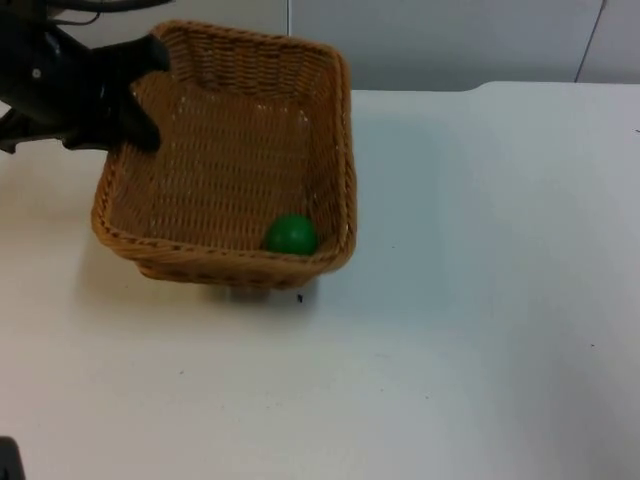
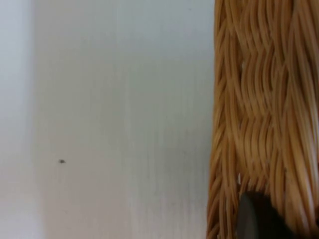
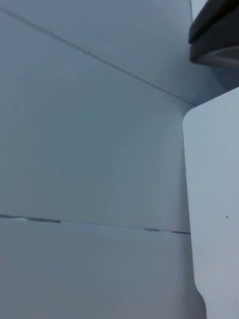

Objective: Pick up the basket with the left hand and place the ball into the basket with the right hand.

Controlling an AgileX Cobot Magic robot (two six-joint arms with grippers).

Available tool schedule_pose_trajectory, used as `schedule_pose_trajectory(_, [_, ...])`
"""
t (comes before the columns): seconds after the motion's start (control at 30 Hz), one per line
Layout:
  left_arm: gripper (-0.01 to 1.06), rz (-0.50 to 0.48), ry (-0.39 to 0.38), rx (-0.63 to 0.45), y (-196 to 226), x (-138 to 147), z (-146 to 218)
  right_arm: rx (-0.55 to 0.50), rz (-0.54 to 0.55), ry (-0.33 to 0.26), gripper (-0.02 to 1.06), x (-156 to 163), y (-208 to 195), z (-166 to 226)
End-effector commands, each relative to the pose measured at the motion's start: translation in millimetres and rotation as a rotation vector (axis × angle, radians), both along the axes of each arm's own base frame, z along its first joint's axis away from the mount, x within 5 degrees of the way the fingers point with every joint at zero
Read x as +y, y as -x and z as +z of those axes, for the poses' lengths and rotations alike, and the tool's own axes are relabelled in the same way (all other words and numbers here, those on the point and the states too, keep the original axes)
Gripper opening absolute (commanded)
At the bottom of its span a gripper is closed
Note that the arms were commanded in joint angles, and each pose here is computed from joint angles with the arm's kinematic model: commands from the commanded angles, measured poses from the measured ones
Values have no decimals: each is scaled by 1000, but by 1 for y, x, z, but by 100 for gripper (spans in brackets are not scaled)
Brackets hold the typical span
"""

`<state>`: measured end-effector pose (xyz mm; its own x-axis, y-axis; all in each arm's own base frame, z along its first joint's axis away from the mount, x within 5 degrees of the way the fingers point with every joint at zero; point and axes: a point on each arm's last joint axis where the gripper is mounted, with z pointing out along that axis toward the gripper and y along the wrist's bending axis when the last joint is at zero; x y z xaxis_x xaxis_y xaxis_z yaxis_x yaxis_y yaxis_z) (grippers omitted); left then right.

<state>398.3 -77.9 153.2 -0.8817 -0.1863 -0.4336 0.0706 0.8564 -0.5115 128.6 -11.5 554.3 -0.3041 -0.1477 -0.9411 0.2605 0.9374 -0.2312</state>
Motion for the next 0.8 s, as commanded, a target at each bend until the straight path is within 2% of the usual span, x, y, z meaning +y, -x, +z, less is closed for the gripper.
schedule_pose_trajectory(0.0, [0,-47,35,3,5,-14,7,-15,-12,-1,0,-6,11,3])
schedule_pose_trajectory(0.27, [0,-119,25,64,11,-44,-18,-19,-5,14,0,-7,17,4])
schedule_pose_trajectory(0.43, [0,-122,16,132,12,-47,-46,-15,8,2,0,-6,16,3])
schedule_pose_trajectory(0.57, [1,-103,19,147,12,-47,-53,-12,15,2,0,-5,16,3])
schedule_pose_trajectory(0.63, [9,-103,13,140,11,-46,-54,-12,15,2,0,-5,16,3])
schedule_pose_trajectory(0.67, [9,-103,13,140,11,-46,-54,-12,15,2,0,-5,16,3])
schedule_pose_trajectory(0.73, [25,-121,5,126,10,-46,-54,-12,15,2,0,-5,16,3])
schedule_pose_trajectory(0.77, [37,-123,2,122,10,-46,-54,-12,15,2,0,-5,16,3])
